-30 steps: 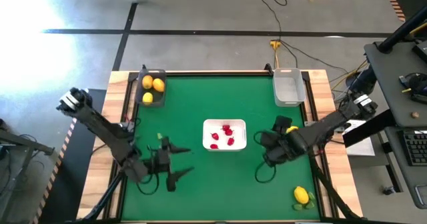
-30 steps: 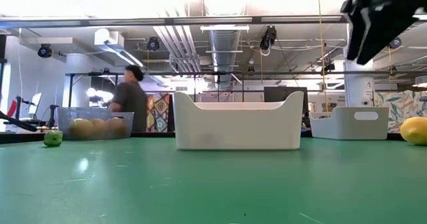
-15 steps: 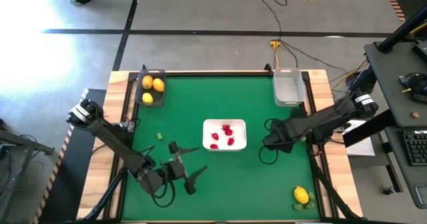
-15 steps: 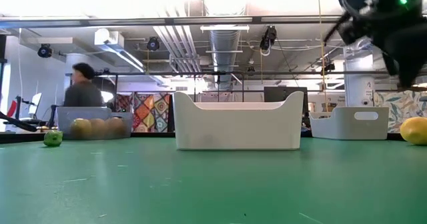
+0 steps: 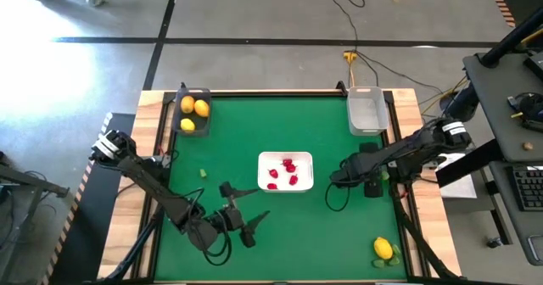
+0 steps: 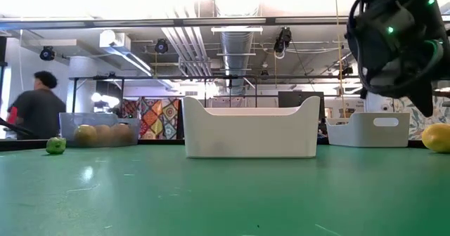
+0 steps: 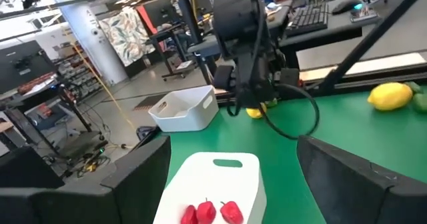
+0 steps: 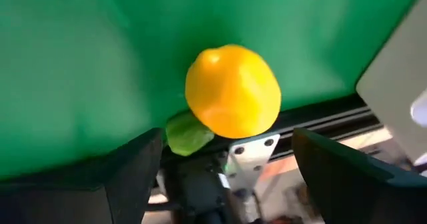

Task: Sort produce into baskets
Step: Put the yellow lemon into the black bin

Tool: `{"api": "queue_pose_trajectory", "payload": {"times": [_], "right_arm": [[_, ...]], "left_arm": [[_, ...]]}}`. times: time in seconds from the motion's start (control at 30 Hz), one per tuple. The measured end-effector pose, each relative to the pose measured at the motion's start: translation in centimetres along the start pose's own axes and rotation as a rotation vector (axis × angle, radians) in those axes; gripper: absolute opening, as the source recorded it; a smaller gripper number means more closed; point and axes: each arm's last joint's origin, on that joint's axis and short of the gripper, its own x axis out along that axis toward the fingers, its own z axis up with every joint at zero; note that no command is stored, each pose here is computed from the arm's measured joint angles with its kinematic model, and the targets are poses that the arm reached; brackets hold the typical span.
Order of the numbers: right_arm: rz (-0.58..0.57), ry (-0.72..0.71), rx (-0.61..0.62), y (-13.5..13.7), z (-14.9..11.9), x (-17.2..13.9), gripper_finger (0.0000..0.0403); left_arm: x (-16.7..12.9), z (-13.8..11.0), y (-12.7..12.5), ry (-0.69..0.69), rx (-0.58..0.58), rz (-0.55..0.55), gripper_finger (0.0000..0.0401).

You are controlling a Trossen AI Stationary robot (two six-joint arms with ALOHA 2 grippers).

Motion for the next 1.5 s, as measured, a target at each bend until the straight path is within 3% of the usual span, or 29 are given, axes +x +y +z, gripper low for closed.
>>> {"api": "queue_pose_trajectory", "payload": {"times": [0.1, 0.3, 0.6, 0.8, 0.93, 1.07, 1.3, 1.5], "right_arm": [[-0.005, 0.033, -0.049, 0.0, 0.3, 0.7, 0.0325], [0.016, 0.067, -0.007, -0.4, 2.2, 2.3, 0.0318], [-0.003, 0.217, 0.003, -0.4, 3.6, 4.5, 0.027], [-0.004, 0.186, 0.011, -0.4, 4.0, 4.3, 0.0248], [-0.015, 0.102, 0.048, -0.8, 4.6, 2.0, 0.0248], [-0.024, -0.024, 0.069, -1.7, 4.8, -2.2, 0.0248], [-0.134, -0.423, 0.1, -4.5, 5.9, -10.2, 0.0247], [-0.075, -0.791, 0.16, -7.8, 9.7, -13.0, 0.0247]], "left_arm": [[0.3, 0.5, 0.3, -0.004, -0.001, 0.014, 0.0307], [1.2, 0.6, 0.8, 0.005, 0.021, 0.052, 0.0307], [1.2, 0.5, 1.0, 0.02, 0.112, 0.118, 0.0307], [1.2, 0.5, 1.1, 0.025, 0.119, 0.138, 0.0307], [1.0, 0.2, 1.2, 0.044, 0.115, 0.227, 0.0307], [0.6, 0.0, 1.3, 0.055, 0.098, 0.077, 0.0306], [-0.5, -2.1, 4.2, 0.212, 0.014, 0.115, 0.0288], [-1.1, -4.3, 6.2, 0.287, -0.085, 0.231, 0.0264]]}}
